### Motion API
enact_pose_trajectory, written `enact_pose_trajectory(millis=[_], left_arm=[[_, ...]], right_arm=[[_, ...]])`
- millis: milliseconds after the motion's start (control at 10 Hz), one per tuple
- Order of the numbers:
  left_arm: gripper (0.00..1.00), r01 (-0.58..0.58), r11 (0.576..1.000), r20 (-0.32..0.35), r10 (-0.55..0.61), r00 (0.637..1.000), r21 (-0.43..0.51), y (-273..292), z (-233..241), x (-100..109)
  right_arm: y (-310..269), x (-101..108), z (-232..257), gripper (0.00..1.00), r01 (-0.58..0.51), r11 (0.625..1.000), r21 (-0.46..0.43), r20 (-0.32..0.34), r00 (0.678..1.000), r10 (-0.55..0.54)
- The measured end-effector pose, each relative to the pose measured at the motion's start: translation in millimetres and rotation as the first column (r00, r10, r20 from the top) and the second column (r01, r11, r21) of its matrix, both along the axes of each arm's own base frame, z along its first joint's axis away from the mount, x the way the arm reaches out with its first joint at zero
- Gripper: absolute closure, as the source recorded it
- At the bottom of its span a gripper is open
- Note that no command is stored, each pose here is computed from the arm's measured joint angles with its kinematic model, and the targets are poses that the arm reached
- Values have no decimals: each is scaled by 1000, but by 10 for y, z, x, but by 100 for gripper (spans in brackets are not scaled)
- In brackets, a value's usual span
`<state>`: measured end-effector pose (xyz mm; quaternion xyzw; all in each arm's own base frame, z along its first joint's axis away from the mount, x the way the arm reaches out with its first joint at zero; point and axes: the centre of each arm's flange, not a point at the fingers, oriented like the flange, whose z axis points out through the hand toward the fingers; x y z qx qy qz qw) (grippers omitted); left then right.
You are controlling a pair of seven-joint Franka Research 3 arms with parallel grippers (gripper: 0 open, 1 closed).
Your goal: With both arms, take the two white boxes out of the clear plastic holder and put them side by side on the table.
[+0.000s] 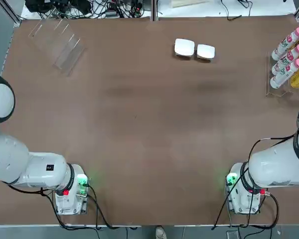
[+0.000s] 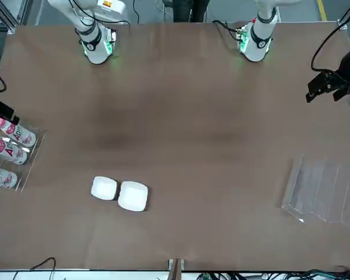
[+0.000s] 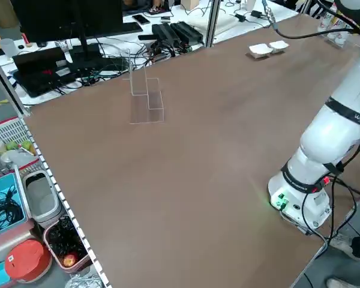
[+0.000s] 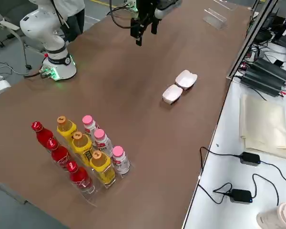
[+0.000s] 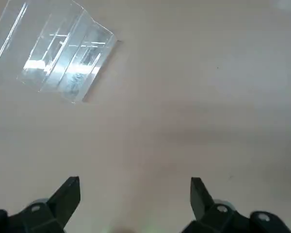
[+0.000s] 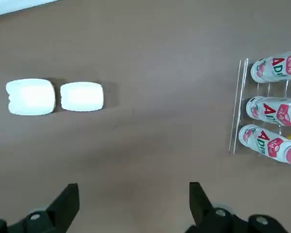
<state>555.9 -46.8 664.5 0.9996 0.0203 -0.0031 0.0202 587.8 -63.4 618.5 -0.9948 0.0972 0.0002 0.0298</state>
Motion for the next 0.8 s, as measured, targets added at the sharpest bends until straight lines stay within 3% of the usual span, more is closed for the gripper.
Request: enact_pose_trajectory(millis=[800], left_arm=[[0,0,1000,0,0,1000,0,2,0,0]], right_arm=[[65,-79,-30,0,-11,1000,4,-5,1000,11]])
